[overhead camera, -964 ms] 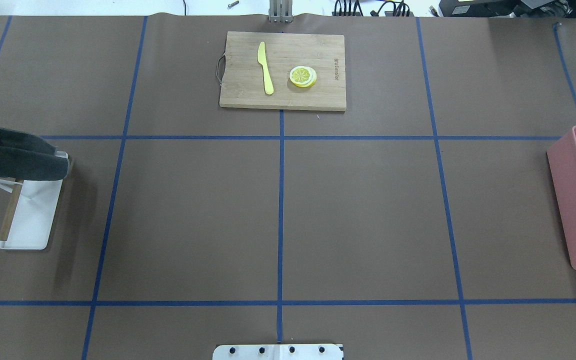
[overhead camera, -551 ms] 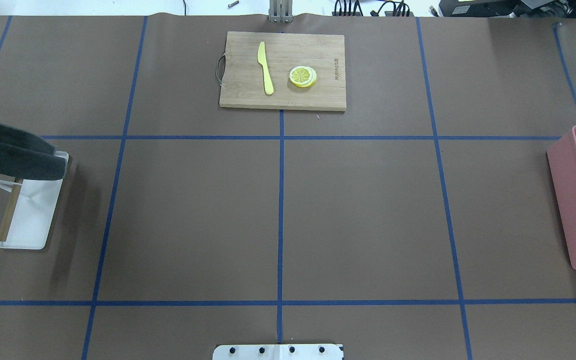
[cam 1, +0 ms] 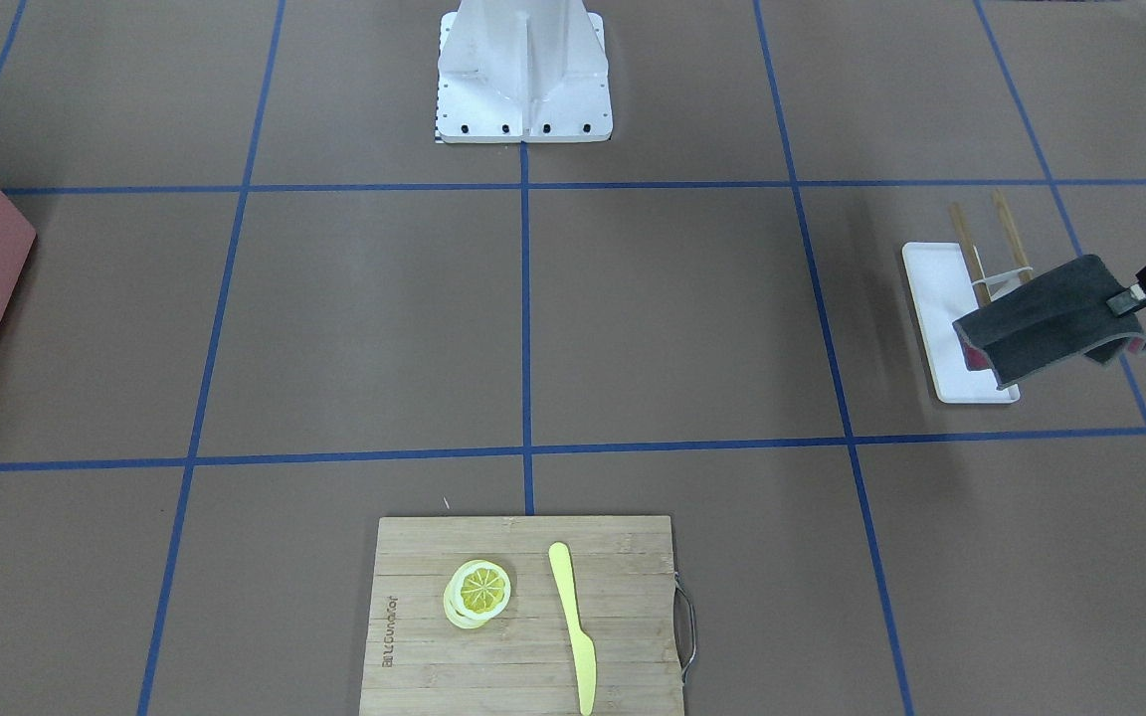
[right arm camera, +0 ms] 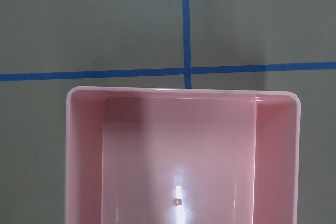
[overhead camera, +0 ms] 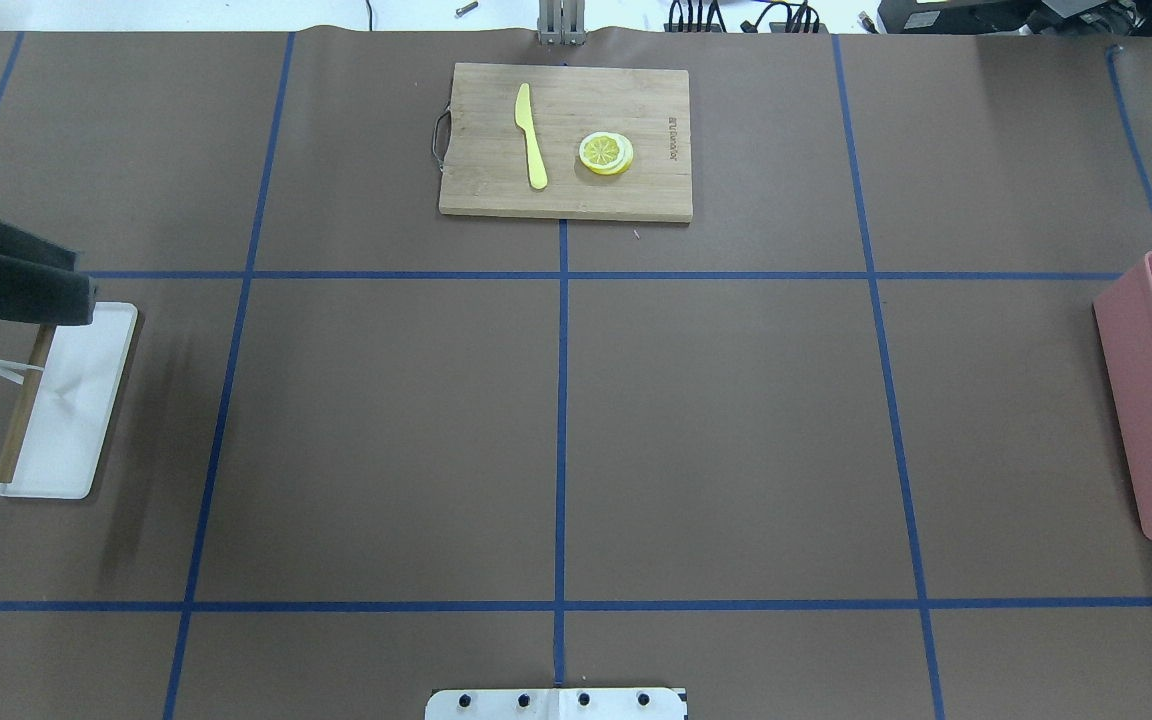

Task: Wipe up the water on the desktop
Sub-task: 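Lift the grey towel off the white stand with the left gripper, then carry the towel toward the table center while the right gripper reaches toward it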

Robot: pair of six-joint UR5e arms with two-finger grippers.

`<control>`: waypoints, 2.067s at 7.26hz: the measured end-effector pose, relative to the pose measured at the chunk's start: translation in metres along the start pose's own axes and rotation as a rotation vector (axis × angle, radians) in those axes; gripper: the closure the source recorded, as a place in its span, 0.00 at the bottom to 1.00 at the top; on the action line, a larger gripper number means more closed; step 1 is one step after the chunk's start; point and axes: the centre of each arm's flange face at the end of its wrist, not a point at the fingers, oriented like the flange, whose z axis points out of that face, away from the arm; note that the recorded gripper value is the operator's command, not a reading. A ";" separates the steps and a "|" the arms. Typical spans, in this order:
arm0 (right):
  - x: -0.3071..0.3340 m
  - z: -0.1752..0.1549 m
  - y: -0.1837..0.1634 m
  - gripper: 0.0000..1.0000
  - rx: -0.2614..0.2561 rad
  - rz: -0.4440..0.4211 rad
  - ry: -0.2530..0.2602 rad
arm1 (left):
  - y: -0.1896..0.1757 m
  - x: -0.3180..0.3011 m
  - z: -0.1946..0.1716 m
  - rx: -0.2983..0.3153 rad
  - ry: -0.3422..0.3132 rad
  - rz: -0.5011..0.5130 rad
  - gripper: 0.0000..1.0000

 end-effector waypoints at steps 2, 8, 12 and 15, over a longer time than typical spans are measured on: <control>-0.022 -0.015 -0.013 0.00 0.027 -0.034 -0.057 | -0.009 0.061 -0.024 -0.012 -0.003 -0.105 1.00; -0.121 -0.043 -0.046 0.00 0.171 -0.324 -0.152 | 0.014 0.307 0.036 -0.033 -0.002 -0.399 1.00; -0.294 -0.039 -0.054 0.00 0.239 -0.572 -0.293 | 0.072 0.423 0.106 -0.027 -0.009 -0.473 1.00; -0.383 -0.034 -0.025 0.00 0.334 -0.723 -0.366 | 0.108 0.486 0.140 -0.027 0.007 -0.527 1.00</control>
